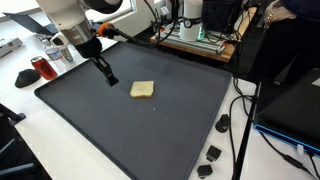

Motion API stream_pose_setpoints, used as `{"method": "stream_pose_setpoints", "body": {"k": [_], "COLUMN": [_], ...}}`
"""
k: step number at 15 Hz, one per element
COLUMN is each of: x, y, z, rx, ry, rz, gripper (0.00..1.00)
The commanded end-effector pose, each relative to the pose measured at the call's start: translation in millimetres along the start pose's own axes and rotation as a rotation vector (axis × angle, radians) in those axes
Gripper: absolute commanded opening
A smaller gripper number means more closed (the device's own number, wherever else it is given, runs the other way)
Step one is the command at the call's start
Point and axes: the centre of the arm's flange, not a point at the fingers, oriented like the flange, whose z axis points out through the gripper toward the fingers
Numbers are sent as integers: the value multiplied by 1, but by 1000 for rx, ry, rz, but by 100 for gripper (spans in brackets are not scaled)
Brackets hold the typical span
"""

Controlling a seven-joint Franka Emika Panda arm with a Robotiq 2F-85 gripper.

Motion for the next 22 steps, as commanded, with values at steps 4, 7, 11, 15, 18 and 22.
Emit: {"method": "stream_pose_setpoints", "body": {"k": [4,7,11,15,18,22], "x": [-31,-47,-72,-97,-125,-159], "y": [45,53,67,75,78,75], "z": [23,42,60,69,71,68], "rx": [130,172,280,348,373,367], "ry": [69,142,226,269,322,390], "rz": [-217,-258,-252,-218,-168,-70], "gripper": [5,5,5,5,5,5]}}
